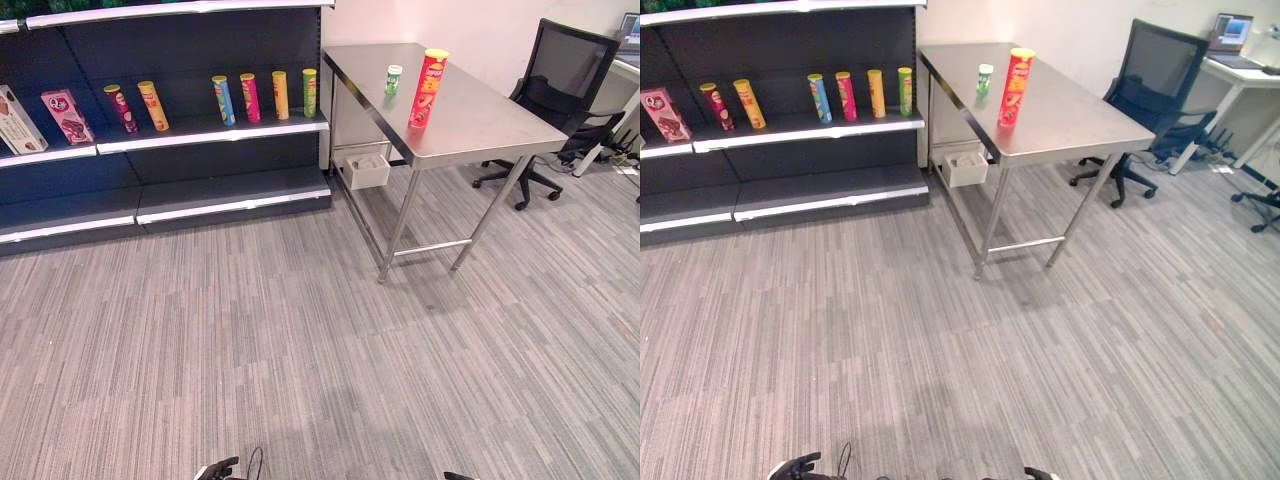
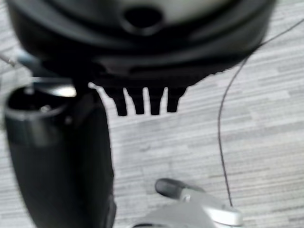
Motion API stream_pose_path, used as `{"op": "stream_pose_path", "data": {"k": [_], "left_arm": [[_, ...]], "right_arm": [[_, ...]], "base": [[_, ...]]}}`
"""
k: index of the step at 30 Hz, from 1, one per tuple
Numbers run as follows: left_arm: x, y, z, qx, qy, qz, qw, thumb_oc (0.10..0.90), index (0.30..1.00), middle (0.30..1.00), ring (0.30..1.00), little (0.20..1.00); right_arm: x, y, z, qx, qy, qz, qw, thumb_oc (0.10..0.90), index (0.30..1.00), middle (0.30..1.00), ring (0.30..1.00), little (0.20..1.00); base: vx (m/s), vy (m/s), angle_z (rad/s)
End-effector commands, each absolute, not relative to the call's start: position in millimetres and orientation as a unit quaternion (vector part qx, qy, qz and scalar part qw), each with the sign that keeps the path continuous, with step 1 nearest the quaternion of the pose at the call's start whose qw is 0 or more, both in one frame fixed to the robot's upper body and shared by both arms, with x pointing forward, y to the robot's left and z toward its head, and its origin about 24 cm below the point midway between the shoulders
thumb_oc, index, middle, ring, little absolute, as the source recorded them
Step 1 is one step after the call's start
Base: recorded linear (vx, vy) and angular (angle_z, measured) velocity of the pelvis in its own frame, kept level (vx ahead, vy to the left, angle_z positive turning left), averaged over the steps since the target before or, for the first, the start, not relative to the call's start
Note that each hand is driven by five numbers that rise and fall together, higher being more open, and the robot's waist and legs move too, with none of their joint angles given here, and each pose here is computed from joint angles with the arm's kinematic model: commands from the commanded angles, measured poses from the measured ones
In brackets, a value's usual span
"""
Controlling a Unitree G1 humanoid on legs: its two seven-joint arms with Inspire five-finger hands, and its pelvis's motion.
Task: Put the goods on the table back onto the shelves and tidy them up.
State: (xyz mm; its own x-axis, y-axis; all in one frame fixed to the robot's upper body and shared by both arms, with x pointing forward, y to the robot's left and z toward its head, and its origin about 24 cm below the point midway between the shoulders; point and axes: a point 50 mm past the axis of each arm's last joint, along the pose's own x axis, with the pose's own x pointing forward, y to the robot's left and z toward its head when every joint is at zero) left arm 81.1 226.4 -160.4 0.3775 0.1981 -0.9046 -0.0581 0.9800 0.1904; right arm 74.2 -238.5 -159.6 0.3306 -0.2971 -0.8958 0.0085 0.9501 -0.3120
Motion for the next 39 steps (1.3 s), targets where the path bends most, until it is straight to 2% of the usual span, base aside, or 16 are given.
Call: {"op": "stream_pose_path", "data": {"k": [1,12,21,27,31,39], "left_arm": [[110.5,233.5,-152.5,0.086,0.518,0.073,0.848,0.800,0.900,0.900,0.900,0.900],[135.4,233.7,-142.9,0.075,0.482,0.076,0.870,0.800,0.900,0.900,0.900,0.900],[122.5,230.6,-148.9,0.079,0.503,0.067,0.858,0.800,0.900,0.900,0.900,0.900],[118.2,238.7,-148.6,0.073,0.506,0.091,0.855,0.800,0.900,0.900,0.900,0.900],[133.4,244.6,-141.0,0.082,0.482,0.099,0.867,0.800,0.900,0.900,0.900,0.900],[155.1,249.3,-130.3,0.099,0.450,0.097,0.882,0.800,0.900,0.900,0.900,0.900]], "right_arm": [[94.3,-263.9,-148.0,-0.165,0.541,-0.111,0.817,0.800,0.900,0.900,0.900,0.900],[122.2,-270.9,-134.6,-0.176,0.493,-0.116,0.844,0.800,0.900,0.900,0.900,0.900],[141.4,-273.2,-126.1,-0.179,0.465,-0.125,0.858,0.800,0.900,0.900,0.900,0.900],[149.4,-263.3,-126.2,-0.167,0.457,-0.112,0.866,0.800,0.900,0.900,0.900,0.900],[160.9,-265.7,-120.2,-0.149,0.439,-0.132,0.876,0.800,0.900,0.900,0.900,0.900],[152.2,-265.3,-125.3,-0.137,0.454,-0.144,0.868,0.800,0.900,0.900,0.900,0.900]], "base": [[0.00,-0.064,0.01],[-0.05,-0.101,0.08],[0.30,0.082,0.08],[0.32,0.246,-0.78],[0.13,0.216,-0.20],[0.19,0.061,-0.04]]}}
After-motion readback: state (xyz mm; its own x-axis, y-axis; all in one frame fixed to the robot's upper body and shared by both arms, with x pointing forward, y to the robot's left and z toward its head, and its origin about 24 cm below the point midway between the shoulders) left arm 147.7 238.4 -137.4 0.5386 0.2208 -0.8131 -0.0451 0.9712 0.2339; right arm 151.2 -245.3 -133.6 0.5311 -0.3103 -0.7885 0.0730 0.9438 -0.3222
